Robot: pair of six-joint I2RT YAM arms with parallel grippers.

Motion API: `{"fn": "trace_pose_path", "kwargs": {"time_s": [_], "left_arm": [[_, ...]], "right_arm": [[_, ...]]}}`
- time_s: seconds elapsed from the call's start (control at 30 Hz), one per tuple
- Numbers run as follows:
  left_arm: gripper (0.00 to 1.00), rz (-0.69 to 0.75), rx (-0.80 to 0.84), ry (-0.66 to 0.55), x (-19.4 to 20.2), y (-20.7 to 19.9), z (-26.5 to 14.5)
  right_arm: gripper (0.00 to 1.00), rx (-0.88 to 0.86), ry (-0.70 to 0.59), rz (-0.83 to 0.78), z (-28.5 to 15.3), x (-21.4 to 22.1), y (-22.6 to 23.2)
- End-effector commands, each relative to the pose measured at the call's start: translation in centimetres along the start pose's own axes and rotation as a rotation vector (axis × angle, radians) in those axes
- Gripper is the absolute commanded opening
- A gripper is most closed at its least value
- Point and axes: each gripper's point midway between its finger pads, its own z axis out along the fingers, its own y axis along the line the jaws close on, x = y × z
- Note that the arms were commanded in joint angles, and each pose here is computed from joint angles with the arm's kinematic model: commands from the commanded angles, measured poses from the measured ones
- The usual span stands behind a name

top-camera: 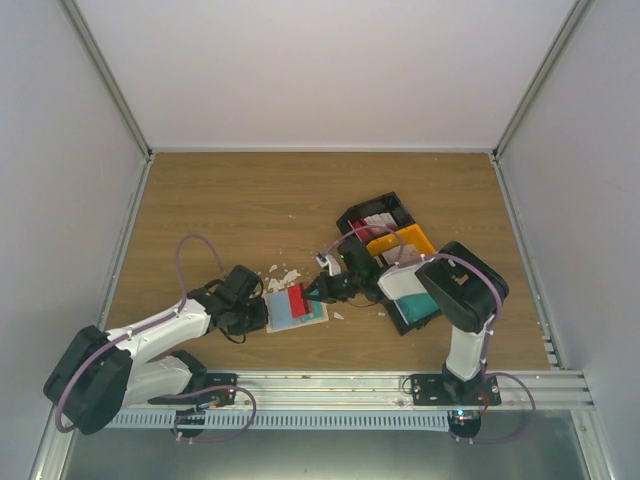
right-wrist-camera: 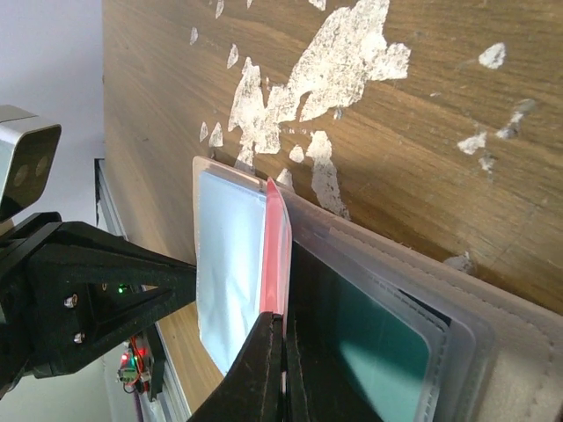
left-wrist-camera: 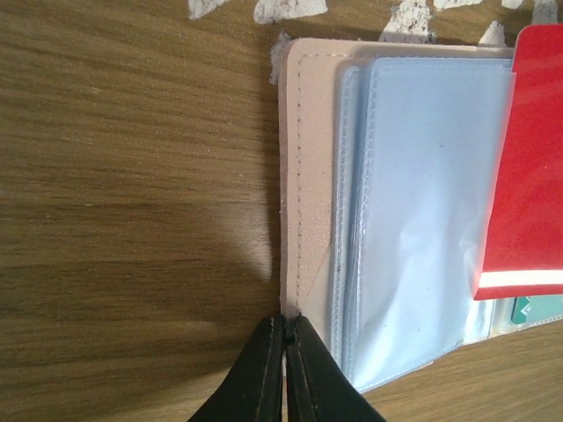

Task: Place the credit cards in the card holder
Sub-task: Insert the credit card into the card holder.

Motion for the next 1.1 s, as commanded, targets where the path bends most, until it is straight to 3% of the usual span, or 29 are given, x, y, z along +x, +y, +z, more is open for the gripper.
{"fn": "trace_pose_path", "kwargs": {"time_s": [0.0, 0.3, 0.63, 1.07], "left_arm": [[0.06, 0.0, -0.067, 0.053, 1.8, 2.1, 0.9], [0.05, 0.002, -0.067, 0.059, 1.8, 2.1, 1.0], [0.05, 0.004, -0.043, 0.074, 2.1, 1.8, 1.4], [0.05, 0.007, -0.041, 0.082, 2.2, 1.8, 1.6]], "right_arm": [[0.0, 0.085, -0.015, 0.041, -0.8, 0.0, -1.9], [0.0, 0.079, -0.07, 0.071, -1.7, -0.3, -2.0], [0.01, -0.058, 0.023, 0.151, -0.3, 2.0, -0.6], [0.0, -0.049, 0.036, 0.201, 1.0, 3.3, -1.1]]}}
